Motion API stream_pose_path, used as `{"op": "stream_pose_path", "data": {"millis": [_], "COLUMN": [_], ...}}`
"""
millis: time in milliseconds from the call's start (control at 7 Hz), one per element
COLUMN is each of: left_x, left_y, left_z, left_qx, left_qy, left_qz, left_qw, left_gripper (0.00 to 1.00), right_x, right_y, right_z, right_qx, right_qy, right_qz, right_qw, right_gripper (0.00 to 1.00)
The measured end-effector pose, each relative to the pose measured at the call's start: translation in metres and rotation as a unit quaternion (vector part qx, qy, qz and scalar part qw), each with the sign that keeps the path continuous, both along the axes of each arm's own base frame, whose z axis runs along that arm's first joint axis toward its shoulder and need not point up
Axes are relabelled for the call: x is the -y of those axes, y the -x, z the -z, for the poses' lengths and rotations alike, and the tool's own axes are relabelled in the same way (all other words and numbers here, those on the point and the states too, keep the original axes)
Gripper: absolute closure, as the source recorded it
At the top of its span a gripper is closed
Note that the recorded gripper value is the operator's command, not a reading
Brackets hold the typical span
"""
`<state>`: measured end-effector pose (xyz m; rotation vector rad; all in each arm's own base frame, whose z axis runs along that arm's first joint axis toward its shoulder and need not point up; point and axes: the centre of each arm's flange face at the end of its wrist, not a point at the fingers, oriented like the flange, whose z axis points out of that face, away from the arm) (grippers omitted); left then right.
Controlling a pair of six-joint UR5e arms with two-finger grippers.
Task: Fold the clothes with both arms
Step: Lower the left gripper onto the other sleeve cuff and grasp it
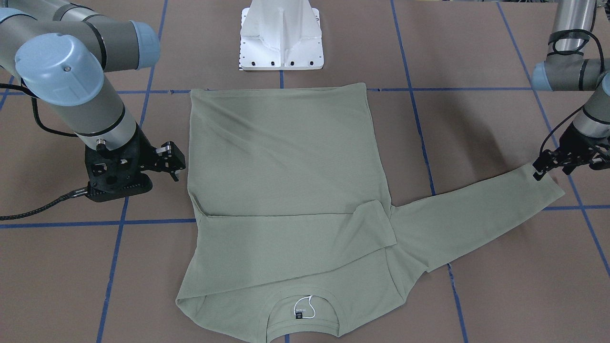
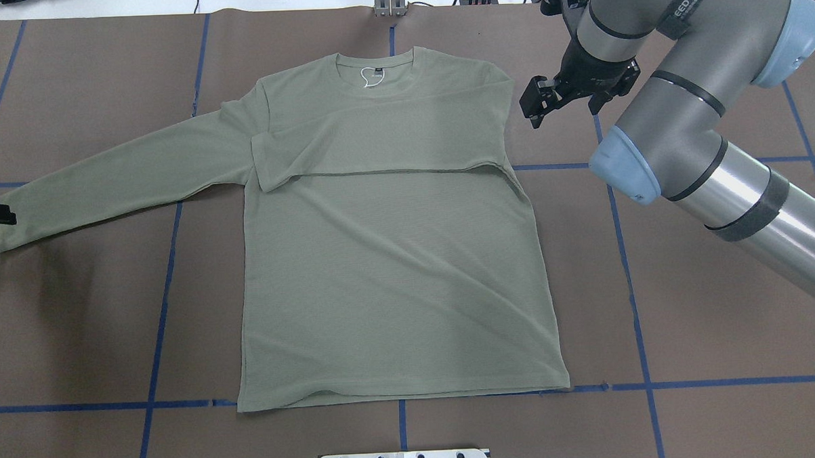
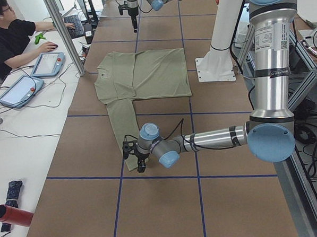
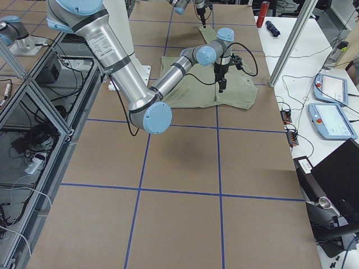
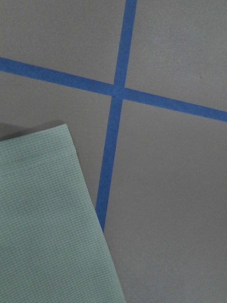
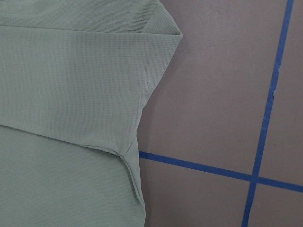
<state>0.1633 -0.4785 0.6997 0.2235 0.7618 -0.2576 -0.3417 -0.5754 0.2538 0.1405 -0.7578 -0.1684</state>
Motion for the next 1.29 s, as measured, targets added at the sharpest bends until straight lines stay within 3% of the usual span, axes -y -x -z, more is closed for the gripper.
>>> {"op": "stream_pose_path", "data": {"millis": [571,1286], "left_x": [0.0030,0.0022], "left_y": [-0.0015,-0.0010], "left_z": [-0.0042,-0.0097], "left_qx": [0.001,0.002], "left_qy": [0.003,0.011], "left_qz": [0.000,0.004], "left_qw": [1.0000,0.9999], "left_gripper": [0.02,0.34], "right_x": [-0.0008,-0.0018], "right_y": [0.0001,-0.0020], "right_z": [0.0020,0.0040], "right_qx": [0.001,0.003], "right_qy": [-0.002,-0.004], "right_qz": [0.000,-0.001], "right_qw": [1.0000,1.0000], "right_gripper": [0.00,0.00]}}
